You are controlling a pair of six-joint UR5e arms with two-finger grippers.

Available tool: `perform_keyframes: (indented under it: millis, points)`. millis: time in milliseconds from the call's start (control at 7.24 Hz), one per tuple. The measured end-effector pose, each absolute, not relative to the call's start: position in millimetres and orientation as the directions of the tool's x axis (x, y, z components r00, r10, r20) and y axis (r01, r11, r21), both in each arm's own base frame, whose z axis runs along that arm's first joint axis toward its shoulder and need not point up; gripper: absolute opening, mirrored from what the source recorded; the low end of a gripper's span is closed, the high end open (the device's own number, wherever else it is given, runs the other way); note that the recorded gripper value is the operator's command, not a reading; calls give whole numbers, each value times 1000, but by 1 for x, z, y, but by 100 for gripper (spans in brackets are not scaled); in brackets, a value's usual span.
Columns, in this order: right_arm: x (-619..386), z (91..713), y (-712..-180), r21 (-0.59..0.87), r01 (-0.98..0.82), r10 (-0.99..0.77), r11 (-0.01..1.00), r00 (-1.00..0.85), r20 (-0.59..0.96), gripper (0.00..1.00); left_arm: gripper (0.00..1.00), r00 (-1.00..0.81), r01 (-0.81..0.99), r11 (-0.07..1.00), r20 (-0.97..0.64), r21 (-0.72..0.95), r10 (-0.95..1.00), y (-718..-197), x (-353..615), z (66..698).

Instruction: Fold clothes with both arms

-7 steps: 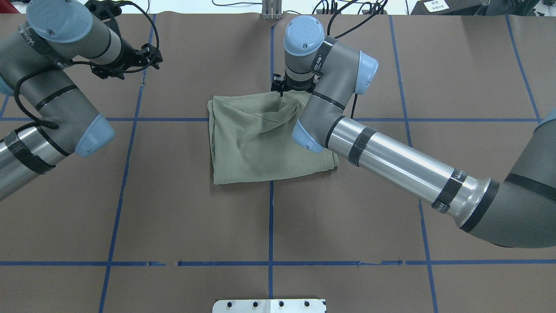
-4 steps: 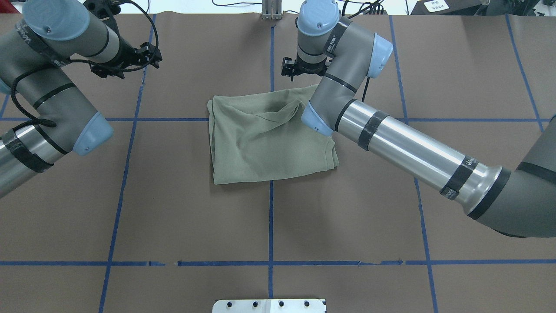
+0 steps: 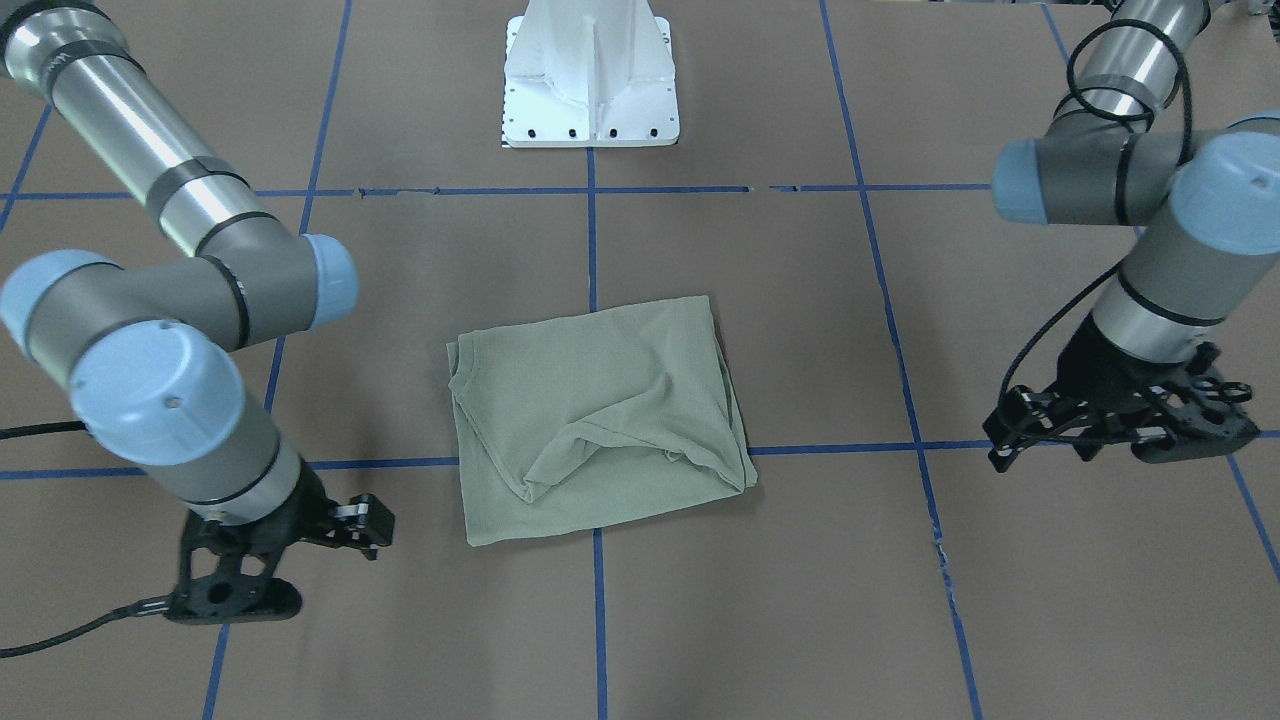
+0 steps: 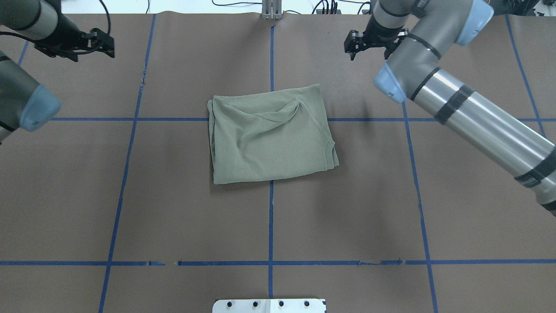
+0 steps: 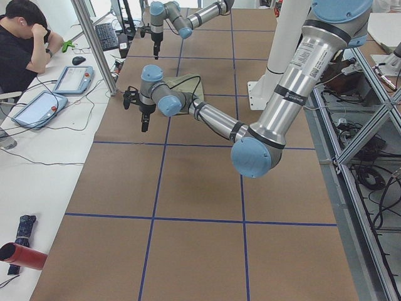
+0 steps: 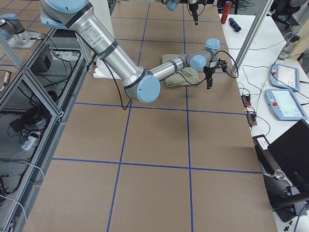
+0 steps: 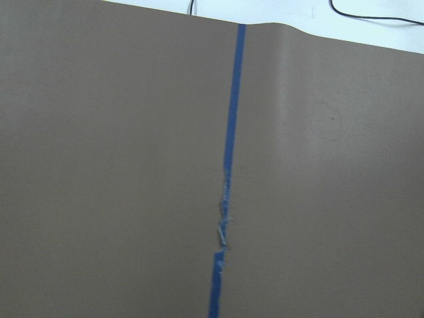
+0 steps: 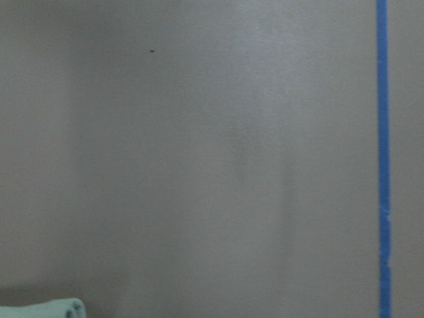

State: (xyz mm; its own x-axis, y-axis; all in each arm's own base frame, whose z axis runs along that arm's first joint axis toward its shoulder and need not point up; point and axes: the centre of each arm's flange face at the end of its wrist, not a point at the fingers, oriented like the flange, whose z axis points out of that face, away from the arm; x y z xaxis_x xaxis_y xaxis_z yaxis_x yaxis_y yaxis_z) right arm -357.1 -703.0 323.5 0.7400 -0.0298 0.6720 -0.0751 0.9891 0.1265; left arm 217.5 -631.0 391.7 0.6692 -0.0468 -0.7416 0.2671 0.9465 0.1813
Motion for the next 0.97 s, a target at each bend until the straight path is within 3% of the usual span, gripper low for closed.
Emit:
perform_keyframes:
  millis: [553, 967]
  points:
    - [-186, 424, -674, 142, 41, -125, 989, 744, 656, 100, 100, 806, -1, 907, -536, 422, 251, -576, 47, 507]
    - [-65, 525, -639, 178, 176, -250, 968, 710, 659, 100, 100, 794, -130, 891, -492, 434, 356, -553, -24, 565]
